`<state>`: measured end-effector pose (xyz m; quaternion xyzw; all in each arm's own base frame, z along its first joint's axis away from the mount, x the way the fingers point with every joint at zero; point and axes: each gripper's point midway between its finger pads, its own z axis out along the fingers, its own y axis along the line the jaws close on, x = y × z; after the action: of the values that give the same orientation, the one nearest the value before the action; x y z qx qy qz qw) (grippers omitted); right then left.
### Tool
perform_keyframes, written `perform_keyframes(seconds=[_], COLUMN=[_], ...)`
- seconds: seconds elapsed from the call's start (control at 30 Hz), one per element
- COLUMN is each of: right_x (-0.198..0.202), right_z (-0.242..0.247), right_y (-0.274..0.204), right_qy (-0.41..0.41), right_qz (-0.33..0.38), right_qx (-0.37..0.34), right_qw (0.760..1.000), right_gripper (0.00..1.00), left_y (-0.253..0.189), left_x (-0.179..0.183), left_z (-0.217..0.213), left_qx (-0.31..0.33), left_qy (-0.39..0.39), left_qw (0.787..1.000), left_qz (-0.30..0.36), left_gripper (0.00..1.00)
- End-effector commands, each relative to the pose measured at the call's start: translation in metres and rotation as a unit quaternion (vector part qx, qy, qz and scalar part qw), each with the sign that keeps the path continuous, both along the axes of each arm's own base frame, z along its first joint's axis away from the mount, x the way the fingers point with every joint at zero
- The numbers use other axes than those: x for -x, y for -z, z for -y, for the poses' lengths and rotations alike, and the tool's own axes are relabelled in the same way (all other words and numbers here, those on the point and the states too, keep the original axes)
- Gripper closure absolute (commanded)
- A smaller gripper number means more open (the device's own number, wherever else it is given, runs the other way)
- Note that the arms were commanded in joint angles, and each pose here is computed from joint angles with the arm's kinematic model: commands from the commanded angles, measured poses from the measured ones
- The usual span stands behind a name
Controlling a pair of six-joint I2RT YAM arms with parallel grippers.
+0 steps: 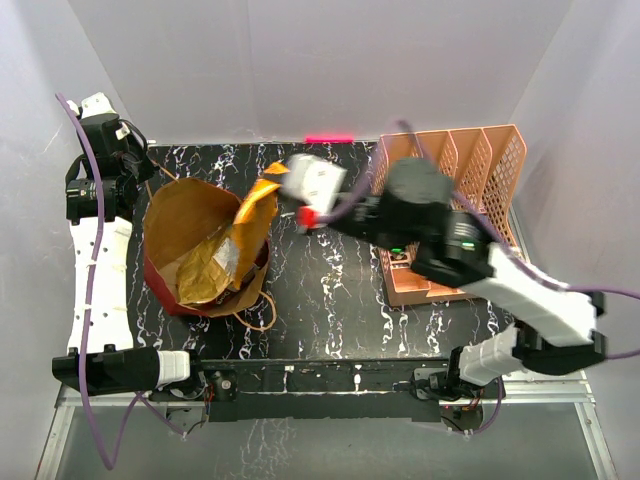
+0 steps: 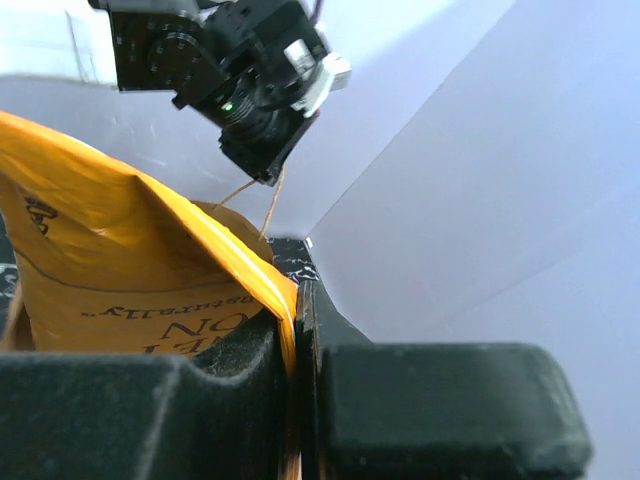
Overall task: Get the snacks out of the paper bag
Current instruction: Take out the snack from the paper bag, then place the snack at the center of the board.
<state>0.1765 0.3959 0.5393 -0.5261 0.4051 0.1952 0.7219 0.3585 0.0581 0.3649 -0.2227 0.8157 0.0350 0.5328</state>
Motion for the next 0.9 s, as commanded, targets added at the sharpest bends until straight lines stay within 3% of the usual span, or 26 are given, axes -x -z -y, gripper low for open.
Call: perform_keyframes(seconds=[0.0,0.2,0.43,0.67,0.87], right_x=[0.026,0.036,0.032,0.014,-0.003], right_z=[0.078,0.109,0.097,0.109,0.114], right_y=[-0.034,0.051,0.176,0.262,0.304], right_qy=[0.007,0.038,0.087,0.178,0.217], right_qz=[-0.078,-0.211,-0.330,-0.360,-0.377], right_qx=[-0.082,-0.041,0.007,0.026,0.064], right_qw=[0.994,0.976,0.940,0.916,0.898], right_gripper=[0.92,0.92,0.93,0.92,0.93], left_y=[-0.027,-0.026,-0.023,-0.024,-0.022], left_x=[0.001,0.000,0.002,0.009,0.008], left_z=[-0.004,-0.002,-0.001,-0.001,0.003], left_qx=[-0.011,-0.006,-0.006,-0.013,-0.004], left_qy=[-0.009,-0.006,-0.002,0.000,0.009], left_qw=[0.999,0.999,0.999,0.999,0.999], left_qz=[0.046,0.045,0.041,0.042,0.045], left_gripper=[1.00,1.00,1.00,1.00,1.00])
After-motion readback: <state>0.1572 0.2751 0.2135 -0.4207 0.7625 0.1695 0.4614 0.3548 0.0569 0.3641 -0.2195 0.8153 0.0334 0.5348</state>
